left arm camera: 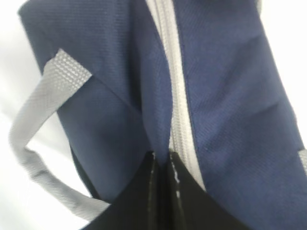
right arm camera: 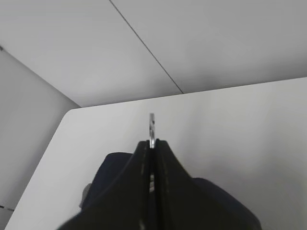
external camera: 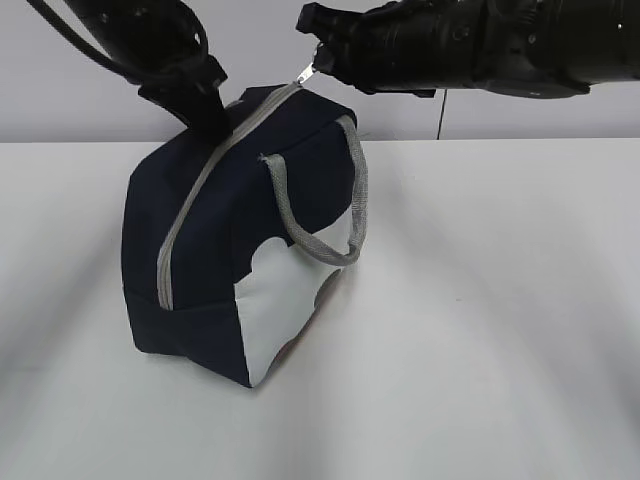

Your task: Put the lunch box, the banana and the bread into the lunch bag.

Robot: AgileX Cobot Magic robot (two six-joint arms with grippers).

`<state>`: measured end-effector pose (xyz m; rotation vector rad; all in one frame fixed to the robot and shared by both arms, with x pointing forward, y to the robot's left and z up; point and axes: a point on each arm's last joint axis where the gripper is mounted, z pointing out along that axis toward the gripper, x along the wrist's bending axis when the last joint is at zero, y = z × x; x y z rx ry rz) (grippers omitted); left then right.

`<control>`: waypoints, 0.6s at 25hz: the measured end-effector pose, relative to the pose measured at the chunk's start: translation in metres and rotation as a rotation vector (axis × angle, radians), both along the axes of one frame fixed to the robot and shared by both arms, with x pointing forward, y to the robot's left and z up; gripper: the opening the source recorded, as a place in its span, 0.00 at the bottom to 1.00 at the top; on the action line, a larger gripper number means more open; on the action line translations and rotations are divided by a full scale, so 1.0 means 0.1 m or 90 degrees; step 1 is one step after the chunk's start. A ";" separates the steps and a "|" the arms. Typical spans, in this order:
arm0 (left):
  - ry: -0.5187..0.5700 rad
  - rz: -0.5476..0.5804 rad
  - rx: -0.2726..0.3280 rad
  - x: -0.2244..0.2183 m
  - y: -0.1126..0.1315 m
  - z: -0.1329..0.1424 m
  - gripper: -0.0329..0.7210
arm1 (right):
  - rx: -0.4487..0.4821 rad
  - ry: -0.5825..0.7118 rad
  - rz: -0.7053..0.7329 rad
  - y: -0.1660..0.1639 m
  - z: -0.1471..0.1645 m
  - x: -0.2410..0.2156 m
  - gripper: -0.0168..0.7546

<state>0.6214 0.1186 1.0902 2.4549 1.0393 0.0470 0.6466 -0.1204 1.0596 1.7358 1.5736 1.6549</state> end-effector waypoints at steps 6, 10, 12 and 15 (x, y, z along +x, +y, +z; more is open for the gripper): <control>-0.043 -0.001 -0.016 -0.13 0.04 0.28 0.04 | 0.005 0.010 -0.035 -0.13 -0.01 0.06 0.02; -0.058 -0.001 -0.017 -0.17 0.07 0.36 0.04 | -0.008 0.013 -0.053 -0.20 -0.03 0.08 0.02; -0.061 -0.002 -0.017 -0.19 0.07 0.39 0.04 | -0.021 0.014 -0.057 -0.21 -0.06 0.10 0.02; -0.066 -0.003 -0.016 -0.22 0.09 0.43 0.04 | -0.039 0.031 -0.062 -0.22 -0.20 0.14 0.02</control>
